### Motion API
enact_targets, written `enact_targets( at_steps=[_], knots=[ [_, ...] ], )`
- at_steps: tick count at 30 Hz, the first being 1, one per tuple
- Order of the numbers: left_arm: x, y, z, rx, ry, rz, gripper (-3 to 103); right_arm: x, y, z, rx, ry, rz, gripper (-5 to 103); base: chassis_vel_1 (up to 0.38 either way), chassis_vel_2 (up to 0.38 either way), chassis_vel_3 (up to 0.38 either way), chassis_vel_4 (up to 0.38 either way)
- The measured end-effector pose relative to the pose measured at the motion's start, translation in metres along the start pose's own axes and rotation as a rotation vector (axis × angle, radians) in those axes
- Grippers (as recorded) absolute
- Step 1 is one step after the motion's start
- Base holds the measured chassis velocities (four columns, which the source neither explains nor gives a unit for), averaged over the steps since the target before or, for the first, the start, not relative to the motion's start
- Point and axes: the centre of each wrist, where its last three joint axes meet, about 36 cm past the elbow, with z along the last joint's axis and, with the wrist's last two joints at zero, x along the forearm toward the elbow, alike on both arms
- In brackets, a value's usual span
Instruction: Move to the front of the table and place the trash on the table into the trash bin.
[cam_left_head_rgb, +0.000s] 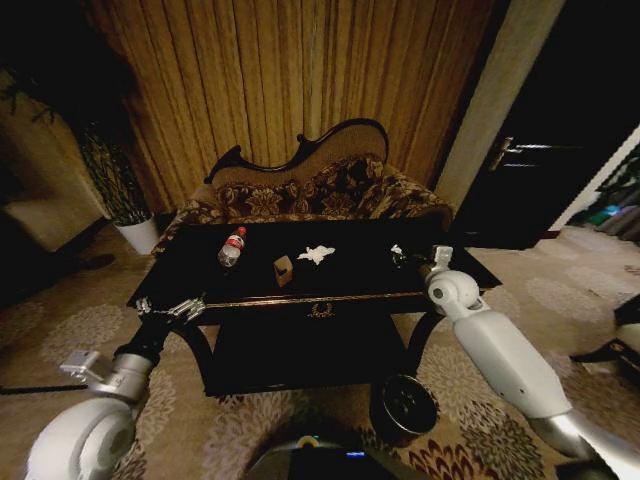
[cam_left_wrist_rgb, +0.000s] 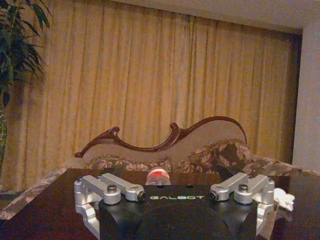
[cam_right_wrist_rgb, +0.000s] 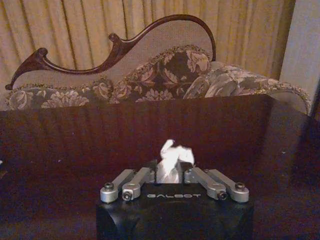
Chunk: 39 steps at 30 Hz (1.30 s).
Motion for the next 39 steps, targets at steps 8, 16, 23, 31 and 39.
enact_targets(
  at_steps=[8,16,23,31,39],
  knots=[
    [0.0,0.001,0.0,0.0,-0.002,0.0,100,0.004,0.0,0.003,0.006,-0.001,-0.008,3,0.0,0.0,0.0,0.0],
    [0.0,0.002,-0.001,0.005,-0.007,-0.002,100,0.02,0.004,0.004,0.012,-0.026,-0.041,0,0.0,0.0,0.0,0.0],
    [-0.002,0.003,-0.002,0.014,-0.013,-0.006,100,0.036,0.0,0.0,0.017,-0.075,-0.067,0,0.0,0.0,0.0,0.0],
    [-0.002,0.004,-0.002,0.022,-0.016,-0.012,100,0.056,-0.011,0.001,0.017,-0.189,-0.083,0,0.0,0.0,0.0,0.0],
    [-0.004,0.013,-0.001,0.026,-0.004,-0.051,100,0.108,-0.014,0.009,0.007,-0.336,-0.119,0,0.0,0.0,0.0,0.0]
  ],
)
